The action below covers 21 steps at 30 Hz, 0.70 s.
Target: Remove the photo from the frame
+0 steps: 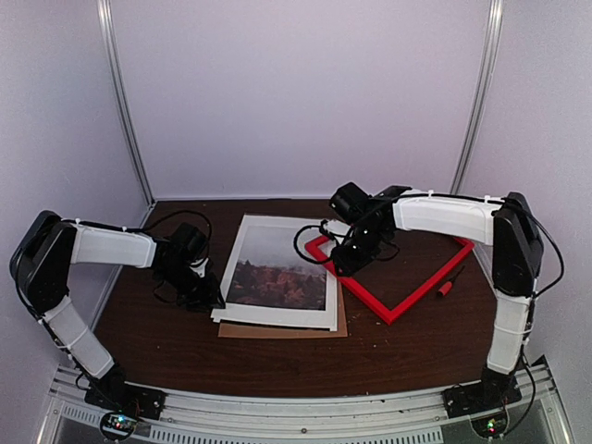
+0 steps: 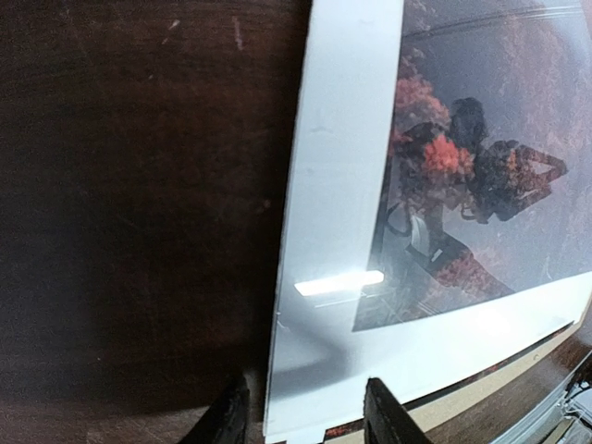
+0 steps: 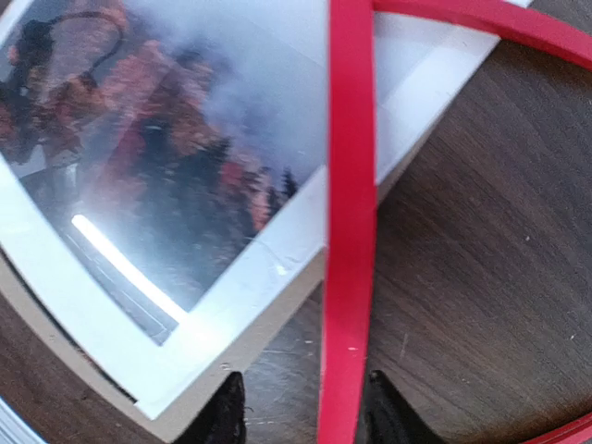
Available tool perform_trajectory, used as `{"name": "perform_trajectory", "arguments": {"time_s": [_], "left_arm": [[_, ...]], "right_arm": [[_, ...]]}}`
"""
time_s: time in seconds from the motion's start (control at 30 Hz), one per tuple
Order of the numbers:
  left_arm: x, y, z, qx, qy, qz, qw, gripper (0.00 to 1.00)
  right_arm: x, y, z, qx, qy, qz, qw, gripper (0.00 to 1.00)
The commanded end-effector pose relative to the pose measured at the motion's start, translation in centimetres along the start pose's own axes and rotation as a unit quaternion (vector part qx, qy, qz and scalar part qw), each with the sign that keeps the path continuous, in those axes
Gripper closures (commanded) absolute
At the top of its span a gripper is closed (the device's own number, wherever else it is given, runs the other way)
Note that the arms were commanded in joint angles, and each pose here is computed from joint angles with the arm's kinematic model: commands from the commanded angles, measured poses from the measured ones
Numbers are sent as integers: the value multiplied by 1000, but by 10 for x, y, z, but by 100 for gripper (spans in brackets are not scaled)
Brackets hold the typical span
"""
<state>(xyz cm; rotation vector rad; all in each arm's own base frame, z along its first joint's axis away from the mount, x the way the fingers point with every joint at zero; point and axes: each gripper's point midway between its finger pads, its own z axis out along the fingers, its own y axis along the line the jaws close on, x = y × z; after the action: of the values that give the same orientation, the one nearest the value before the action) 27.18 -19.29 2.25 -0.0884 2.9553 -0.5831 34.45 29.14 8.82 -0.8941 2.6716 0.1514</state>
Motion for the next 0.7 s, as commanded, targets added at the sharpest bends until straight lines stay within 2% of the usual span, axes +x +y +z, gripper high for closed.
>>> {"name": "perform_trajectory", "arguments": {"time_s": [0.0,0.13,0.2,0.4,0.67], "left_arm": [[-8,-6,-2,22,-6,2,1000,58],[-7,-8,-2,42,0,-4,999,58],[-7,-9,-2,51,1,-7,999,58],[-5,-10,-3,63,6,-11,998,58],[-2,-4,-2,63,12,-21,998,58]], "right_arm": [[-19,63,-28,-84,-47,-3,995,67],[-33,110,-22,-148,-72,0,986,91],[-34,126,-11,-165,-66,2,984,99],[-28,155,29,-194,-34,7,980,100],[-7,153,65,-182,4,11,983,100]]}}
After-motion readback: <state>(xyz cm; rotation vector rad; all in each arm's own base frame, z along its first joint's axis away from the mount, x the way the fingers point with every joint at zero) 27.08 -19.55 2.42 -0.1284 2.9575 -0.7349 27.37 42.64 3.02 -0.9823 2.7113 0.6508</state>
